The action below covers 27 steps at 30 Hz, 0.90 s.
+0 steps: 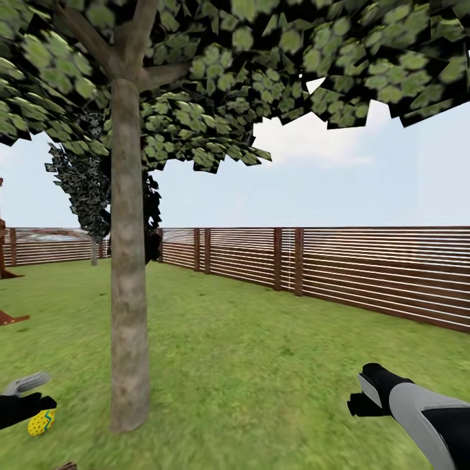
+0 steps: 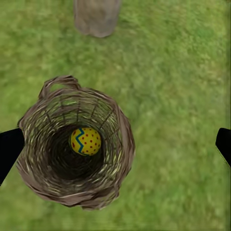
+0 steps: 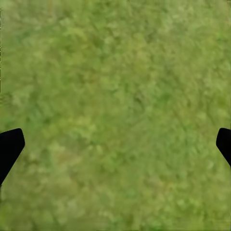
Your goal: Take the three Easter eggs out of the wicker basket on the lawn in the garden, then place them on the lawn next to a single tree (choose any tree) so that all three eggs are next to the same tree and none are left in the basket.
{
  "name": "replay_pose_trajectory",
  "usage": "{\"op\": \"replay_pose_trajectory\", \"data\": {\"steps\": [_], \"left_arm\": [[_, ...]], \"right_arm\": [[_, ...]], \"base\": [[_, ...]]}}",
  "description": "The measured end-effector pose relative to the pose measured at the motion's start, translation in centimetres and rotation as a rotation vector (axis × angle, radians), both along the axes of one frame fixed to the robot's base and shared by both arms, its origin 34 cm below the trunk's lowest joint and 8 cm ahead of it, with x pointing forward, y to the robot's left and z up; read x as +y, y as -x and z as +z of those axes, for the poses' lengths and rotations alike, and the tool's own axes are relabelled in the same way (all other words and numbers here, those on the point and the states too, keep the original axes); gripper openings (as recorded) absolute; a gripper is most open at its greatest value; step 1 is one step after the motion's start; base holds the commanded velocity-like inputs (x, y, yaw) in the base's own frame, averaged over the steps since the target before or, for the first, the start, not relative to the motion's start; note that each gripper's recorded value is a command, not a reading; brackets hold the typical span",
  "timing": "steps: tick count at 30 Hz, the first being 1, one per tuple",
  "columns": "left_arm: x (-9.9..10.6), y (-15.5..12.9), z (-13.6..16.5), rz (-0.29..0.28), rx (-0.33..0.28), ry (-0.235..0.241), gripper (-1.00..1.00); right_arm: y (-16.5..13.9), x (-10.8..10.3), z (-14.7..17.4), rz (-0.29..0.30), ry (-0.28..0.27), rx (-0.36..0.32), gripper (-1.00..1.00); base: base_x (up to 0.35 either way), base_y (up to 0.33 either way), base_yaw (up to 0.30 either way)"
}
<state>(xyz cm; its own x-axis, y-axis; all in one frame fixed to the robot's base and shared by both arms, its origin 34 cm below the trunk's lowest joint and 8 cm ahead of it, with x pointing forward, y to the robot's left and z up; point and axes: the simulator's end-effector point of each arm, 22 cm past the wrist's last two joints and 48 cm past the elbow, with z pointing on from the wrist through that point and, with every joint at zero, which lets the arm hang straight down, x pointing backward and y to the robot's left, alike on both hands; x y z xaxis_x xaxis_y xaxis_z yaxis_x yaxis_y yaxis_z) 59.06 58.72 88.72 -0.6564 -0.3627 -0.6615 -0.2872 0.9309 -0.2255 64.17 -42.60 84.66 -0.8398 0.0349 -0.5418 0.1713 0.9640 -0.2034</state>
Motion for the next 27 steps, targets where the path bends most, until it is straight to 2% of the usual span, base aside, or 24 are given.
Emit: {"op": "replay_pose_trajectory", "data": {"steps": [5,12,23,27], "left_arm": [[-0.12,-0.09,0.01,0.001,-0.003,0.005,1.00],[-0.28,-0.16,-0.04,-0.001,-0.004,0.009,1.00],[-0.38,-0.21,0.02,-0.001,-0.008,0.013,1.00],[-0.68,-0.33,-0.13,-0.004,-0.006,0.016,1.00]], "right_arm": [[-0.02,0.08,-0.02,0.001,0.000,0.001,1.00],[-0.03,0.08,-0.03,0.001,0.000,0.001,1.00],[-0.03,0.12,-0.01,0.002,0.000,0.000,1.00],[-0.05,0.12,-0.04,0.002,0.000,0.000,1.00]], "base": [[0.290,0.000,0.000],[0.097,0.000,0.000],[0.314,0.000,0.000],[0.154,0.000,0.000]]}}
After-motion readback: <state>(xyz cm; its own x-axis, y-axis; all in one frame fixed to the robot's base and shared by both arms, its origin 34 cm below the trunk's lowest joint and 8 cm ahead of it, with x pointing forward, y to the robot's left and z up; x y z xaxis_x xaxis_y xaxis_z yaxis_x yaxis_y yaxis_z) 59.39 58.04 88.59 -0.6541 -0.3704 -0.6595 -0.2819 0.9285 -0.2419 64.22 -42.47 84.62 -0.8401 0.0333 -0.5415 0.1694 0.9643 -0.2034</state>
